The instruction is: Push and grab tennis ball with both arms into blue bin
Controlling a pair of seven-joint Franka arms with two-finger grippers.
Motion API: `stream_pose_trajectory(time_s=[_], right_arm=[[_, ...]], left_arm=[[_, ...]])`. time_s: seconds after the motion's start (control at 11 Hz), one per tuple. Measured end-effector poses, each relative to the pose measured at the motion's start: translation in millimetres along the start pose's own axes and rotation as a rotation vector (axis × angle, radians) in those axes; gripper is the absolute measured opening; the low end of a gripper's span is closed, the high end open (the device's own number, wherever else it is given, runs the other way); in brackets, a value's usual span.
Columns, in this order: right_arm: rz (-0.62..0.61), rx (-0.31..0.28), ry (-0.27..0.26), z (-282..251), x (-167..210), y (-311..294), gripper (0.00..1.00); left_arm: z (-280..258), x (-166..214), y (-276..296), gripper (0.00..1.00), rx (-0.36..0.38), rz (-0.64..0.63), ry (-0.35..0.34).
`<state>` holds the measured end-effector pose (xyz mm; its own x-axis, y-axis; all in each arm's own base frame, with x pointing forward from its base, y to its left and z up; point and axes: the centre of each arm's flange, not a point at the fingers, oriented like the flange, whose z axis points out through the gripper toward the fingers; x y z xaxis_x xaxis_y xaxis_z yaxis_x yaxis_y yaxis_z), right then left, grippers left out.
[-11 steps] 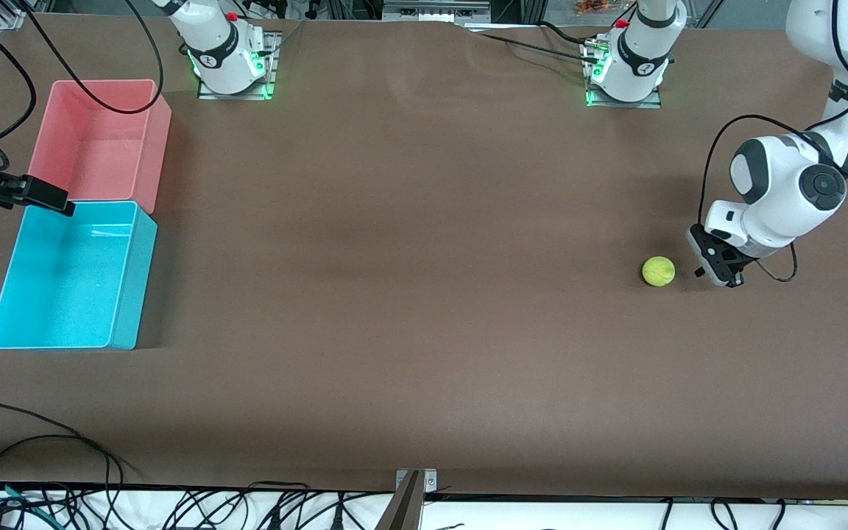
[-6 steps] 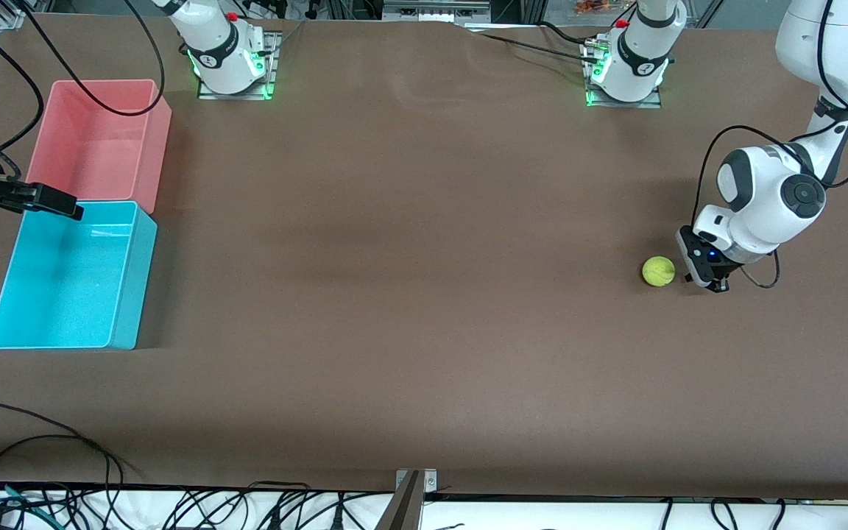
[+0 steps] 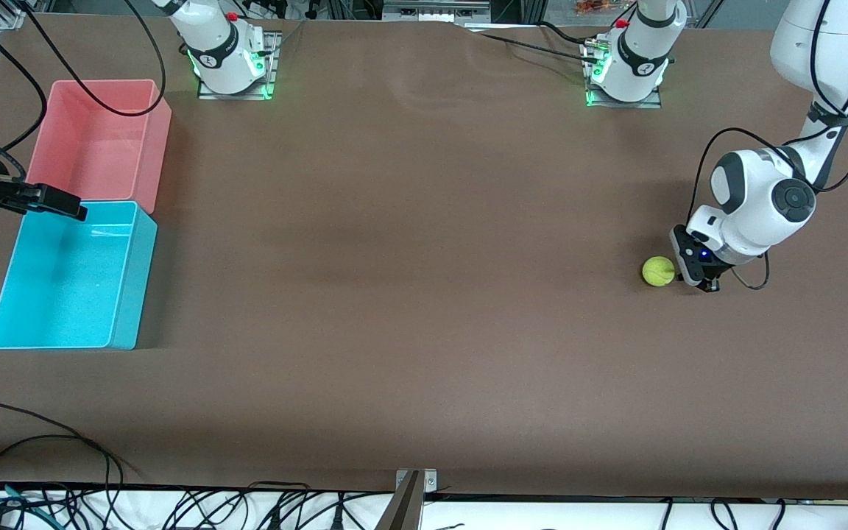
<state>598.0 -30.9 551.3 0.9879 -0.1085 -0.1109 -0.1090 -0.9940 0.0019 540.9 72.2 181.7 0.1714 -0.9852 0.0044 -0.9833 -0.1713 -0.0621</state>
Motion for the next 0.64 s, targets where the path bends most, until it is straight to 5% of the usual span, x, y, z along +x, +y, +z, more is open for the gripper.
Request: stream_pose_trajectory(time_s=[0.27,0.64], right_arm=[[0.0,0.0,0.0,-0.1,0.0,-0.2,1.0],[-0.002,0.0,-0.002,0.7,-0.1,-1.4,1.0]], left_arm=[[-0.2,40.0,1.1,0.01,0.006,-0.056,0.021],[-19.1,189.1,0.2,0.01,0.023,-0.273,0.128]])
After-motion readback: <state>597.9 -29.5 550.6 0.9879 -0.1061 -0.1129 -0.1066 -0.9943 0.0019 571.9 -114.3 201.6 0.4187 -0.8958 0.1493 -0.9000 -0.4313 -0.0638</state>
